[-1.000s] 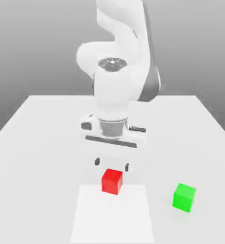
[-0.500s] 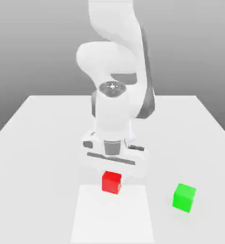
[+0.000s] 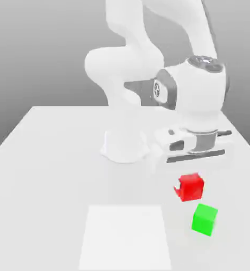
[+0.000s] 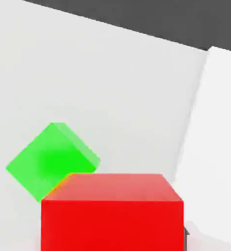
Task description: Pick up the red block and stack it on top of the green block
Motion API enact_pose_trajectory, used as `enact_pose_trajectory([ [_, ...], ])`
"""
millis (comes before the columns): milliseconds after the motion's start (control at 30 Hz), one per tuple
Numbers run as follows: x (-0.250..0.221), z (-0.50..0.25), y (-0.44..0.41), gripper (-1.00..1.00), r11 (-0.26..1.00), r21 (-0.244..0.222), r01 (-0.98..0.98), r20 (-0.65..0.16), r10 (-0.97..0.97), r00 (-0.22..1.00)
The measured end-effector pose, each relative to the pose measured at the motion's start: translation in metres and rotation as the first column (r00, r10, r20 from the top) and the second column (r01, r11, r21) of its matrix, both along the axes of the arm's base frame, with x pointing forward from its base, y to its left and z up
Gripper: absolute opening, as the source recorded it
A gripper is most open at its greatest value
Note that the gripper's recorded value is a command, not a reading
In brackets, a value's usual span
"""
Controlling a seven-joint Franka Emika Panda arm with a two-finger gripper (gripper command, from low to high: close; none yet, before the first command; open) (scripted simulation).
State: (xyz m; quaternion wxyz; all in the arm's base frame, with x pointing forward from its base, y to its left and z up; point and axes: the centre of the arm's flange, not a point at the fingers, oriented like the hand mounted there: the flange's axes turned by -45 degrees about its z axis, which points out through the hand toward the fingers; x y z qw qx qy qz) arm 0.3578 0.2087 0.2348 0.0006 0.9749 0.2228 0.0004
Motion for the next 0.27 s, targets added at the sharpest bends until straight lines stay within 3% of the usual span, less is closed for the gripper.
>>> enact_pose_trajectory([
  [133, 0.007, -0.039, -0.003, -1.0, 1.0, 0.0, 0.006, 0.001, -0.006, 1.0],
  [167, 0.006, -0.048, -0.004, 1.0, 1.0, 0.001, 0.006, 0.0, -0.006, 1.0],
  [267, 0.006, -0.048, -0.004, 1.0, 1.0, 0.001, 0.006, 0.0, -0.006, 1.0],
])
